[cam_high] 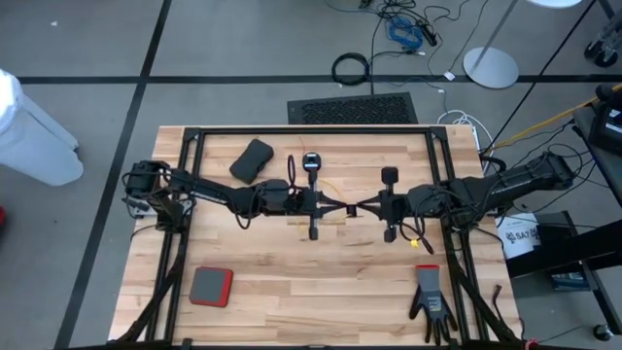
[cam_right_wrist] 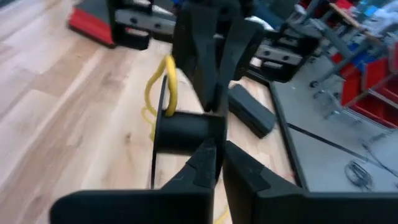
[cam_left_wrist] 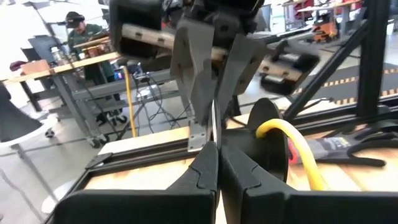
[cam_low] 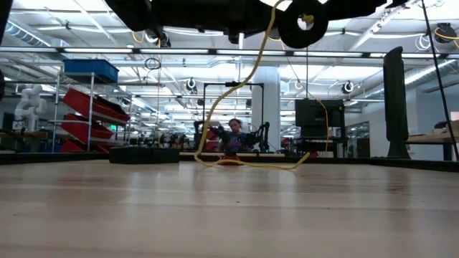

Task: Coil cords
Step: Coil the yellow wire onto the black spool

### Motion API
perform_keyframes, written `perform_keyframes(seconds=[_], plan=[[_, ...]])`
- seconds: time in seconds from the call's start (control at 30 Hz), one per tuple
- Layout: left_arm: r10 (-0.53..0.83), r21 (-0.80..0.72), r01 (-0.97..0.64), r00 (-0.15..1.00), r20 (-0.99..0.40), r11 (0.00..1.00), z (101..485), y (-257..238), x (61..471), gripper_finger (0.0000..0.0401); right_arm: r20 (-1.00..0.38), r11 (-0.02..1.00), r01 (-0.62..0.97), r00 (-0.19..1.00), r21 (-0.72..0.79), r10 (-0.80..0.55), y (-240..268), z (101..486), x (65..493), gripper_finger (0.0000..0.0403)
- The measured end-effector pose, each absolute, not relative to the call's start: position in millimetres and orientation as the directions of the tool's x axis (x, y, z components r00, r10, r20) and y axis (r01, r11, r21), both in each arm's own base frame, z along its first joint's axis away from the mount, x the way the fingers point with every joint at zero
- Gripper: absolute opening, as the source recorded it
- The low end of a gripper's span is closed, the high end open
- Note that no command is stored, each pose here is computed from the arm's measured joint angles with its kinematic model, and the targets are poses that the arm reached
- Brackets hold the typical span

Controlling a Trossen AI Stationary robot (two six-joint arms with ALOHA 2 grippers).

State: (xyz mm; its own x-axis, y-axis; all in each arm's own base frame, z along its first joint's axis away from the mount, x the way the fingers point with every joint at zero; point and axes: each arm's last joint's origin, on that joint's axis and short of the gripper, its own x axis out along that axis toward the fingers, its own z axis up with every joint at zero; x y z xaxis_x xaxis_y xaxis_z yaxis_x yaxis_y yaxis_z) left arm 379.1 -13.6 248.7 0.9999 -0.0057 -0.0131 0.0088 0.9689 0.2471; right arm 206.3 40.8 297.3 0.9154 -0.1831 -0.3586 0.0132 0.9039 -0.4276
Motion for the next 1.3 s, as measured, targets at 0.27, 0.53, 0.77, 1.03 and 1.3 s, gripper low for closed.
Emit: perform_keyframes(seconds=[0.27, 0.53, 0.77, 1.03, 1.3], plan=[[0.025, 0.242, -0.02, 1.0, -0.018, 0.97, 248, -6, 379, 0.0001, -0.329, 0.919, 0.038, 0.927, -0.392, -0.179, 35, 310, 183, 0.0088], [0.065, 0.215, -0.06, 0.998, -0.017, 0.975, 248, -5, 379, 0.0, -0.323, 0.945, -0.036, 0.943, -0.325, -0.076, 34, 317, 167, 0.0126], [0.11, 0.154, -0.107, 0.994, -0.009, 0.982, 249, -4, 379, 0.0, -0.336, 0.95, -0.156, 0.94, -0.27, 0.058, 38, 316, 168, 0.0132], [0.224, 0.138, -0.221, 0.975, -0.009, 0.966, 249, -1, 378, 0.0, -0.338, 0.955, -0.148, 0.939, -0.256, 0.055, 38, 316, 168, 0.0132], [0.307, 0.059, -0.306, 0.952, -0.005, 0.95, 249, 2, 378, 0.0, -0.338, 0.955, -0.148, 0.939, -0.256, 0.055, 38, 316, 168, 0.0132]])
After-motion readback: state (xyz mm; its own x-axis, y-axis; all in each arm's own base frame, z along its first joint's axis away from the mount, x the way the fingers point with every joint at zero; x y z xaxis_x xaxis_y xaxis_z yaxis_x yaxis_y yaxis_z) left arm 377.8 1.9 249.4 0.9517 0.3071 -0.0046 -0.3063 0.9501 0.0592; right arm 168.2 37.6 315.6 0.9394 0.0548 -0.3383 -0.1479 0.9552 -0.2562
